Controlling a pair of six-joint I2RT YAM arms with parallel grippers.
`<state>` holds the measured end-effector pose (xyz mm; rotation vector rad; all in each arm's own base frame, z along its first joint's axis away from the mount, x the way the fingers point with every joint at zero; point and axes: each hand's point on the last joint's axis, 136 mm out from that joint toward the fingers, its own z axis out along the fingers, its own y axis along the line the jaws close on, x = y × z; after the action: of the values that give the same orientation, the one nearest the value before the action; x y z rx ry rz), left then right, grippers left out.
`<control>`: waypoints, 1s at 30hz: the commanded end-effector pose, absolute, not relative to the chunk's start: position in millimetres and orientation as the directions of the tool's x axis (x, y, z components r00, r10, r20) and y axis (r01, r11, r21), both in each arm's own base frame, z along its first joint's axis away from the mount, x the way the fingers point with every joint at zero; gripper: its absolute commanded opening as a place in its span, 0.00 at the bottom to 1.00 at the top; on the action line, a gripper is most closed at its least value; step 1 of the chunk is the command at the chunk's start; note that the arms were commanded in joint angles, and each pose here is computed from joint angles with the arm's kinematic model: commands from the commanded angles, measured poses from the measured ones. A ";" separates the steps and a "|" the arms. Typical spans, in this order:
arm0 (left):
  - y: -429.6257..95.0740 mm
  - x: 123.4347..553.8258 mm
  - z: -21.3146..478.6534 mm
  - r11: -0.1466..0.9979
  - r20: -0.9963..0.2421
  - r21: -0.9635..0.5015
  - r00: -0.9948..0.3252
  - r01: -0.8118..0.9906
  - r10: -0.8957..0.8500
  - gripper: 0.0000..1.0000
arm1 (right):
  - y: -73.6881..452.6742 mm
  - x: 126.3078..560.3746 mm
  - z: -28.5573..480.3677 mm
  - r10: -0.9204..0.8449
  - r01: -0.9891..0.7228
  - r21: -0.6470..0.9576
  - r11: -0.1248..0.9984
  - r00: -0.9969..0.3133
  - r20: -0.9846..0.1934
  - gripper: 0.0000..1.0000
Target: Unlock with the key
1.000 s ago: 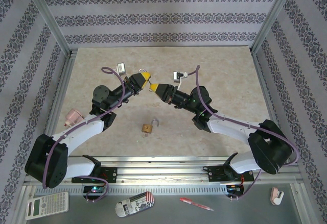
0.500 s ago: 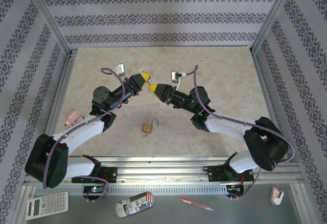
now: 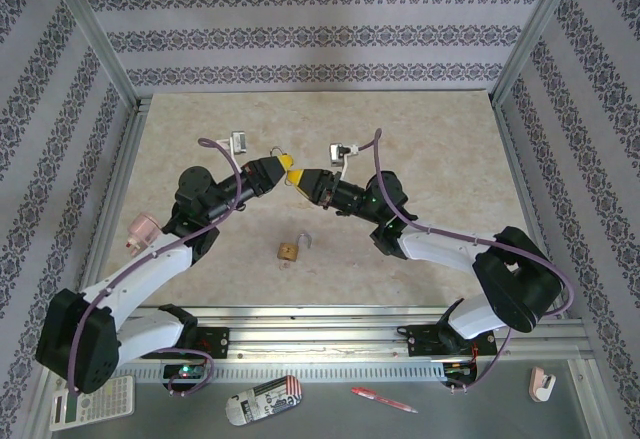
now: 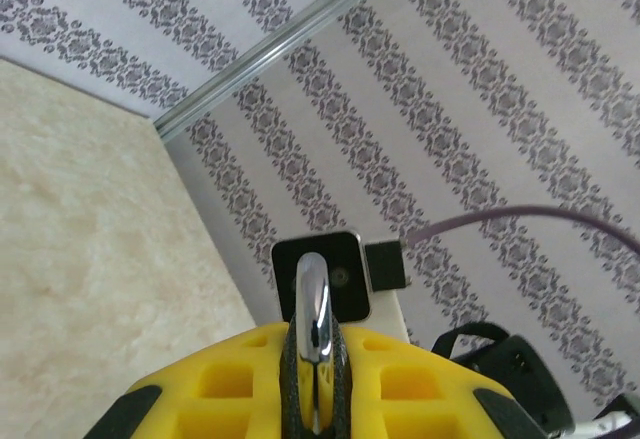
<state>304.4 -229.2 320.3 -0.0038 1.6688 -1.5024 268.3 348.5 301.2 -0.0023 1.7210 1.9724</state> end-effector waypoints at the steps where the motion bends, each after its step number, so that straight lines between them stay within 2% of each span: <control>1: -239.0 293.4 319.5 0.274 -0.616 -0.783 -0.638 0.558 -0.461 0.00 | 348.6 272.9 326.8 0.412 -0.437 0.893 -0.107 -0.837 -0.361 0.00; 5: -243.4 294.3 325.2 0.195 -0.572 -0.808 -0.659 0.556 -0.488 0.00 | 354.0 274.4 324.0 0.408 -0.438 0.892 -0.115 -0.839 -0.359 0.00; 11: -260.9 279.0 311.3 0.154 -0.570 -0.811 -0.701 0.565 -0.429 0.00 | 345.9 276.7 338.0 0.436 -0.479 0.870 -0.118 -0.812 -0.388 0.00; 18: -269.6 249.5 341.9 -0.074 -0.608 -0.731 -0.696 0.679 -0.381 0.00 | 321.5 282.0 352.3 0.470 -0.485 0.857 -0.172 -0.805 -0.361 0.00; 21: -275.6 248.5 359.3 -0.183 -0.612 -0.694 -0.704 0.696 -0.360 0.00 | 316.0 281.7 366.5 0.458 -0.485 0.843 -0.234 -0.820 -0.344 0.00; 30: -281.7 237.8 393.2 -0.215 -0.719 -0.568 -0.606 0.795 -0.340 0.00 | 297.3 292.3 398.3 0.448 -0.436 0.831 -0.346 -0.855 -0.262 0.00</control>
<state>302.2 -260.2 375.5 0.2282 1.3450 -1.7961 273.7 318.3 353.4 -0.0535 1.5523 2.1845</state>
